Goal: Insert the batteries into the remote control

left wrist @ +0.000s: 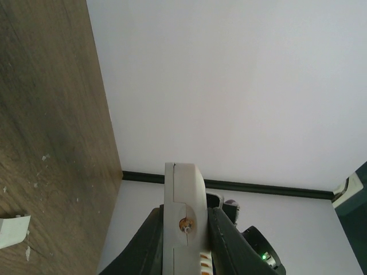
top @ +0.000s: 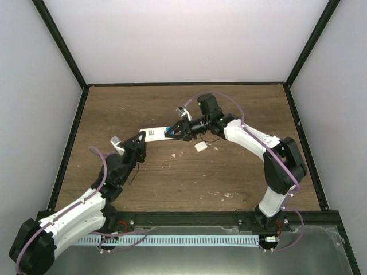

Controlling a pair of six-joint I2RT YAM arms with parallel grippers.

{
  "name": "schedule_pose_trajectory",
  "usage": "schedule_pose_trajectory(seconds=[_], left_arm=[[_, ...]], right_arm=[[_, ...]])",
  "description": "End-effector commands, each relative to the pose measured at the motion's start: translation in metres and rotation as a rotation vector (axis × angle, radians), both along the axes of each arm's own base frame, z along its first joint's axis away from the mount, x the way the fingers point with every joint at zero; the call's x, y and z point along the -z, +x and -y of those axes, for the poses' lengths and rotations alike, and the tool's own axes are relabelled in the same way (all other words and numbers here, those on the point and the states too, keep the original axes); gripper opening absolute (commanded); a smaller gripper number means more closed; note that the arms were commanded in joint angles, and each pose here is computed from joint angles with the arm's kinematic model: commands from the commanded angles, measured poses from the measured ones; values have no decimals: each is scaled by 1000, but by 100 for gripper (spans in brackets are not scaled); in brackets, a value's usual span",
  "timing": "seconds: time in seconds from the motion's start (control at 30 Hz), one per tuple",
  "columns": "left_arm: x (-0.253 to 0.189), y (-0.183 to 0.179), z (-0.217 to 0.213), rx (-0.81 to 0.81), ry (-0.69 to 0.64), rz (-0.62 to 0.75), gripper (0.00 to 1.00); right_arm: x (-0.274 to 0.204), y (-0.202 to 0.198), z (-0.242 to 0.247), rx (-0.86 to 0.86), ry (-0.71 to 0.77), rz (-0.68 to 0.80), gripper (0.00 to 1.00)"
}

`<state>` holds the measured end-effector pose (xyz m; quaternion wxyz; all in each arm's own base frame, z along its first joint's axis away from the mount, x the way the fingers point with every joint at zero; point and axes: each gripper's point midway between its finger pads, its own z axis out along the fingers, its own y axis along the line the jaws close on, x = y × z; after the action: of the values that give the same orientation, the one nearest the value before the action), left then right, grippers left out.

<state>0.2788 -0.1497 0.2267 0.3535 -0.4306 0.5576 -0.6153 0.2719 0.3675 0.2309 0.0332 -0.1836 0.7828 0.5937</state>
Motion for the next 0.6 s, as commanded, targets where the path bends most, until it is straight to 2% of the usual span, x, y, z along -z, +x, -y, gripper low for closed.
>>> schedule_pose_trajectory(seconds=[0.0,0.07,0.17,0.57], left_arm=[[-13,-4,5,28,-1,62,0],[-12,-5,2,17,0,62,0],[-10,-6,-2,2,2,62,0],[-13,-7,-1,10,31,85,0]], right_arm=[[-8,-9,-4,-52,45,21,33],[-13,-10,1,-55,70,7,39],[-20,-10,10,-44,99,-11,42],[-22,-4,15,-29,112,-34,37]])
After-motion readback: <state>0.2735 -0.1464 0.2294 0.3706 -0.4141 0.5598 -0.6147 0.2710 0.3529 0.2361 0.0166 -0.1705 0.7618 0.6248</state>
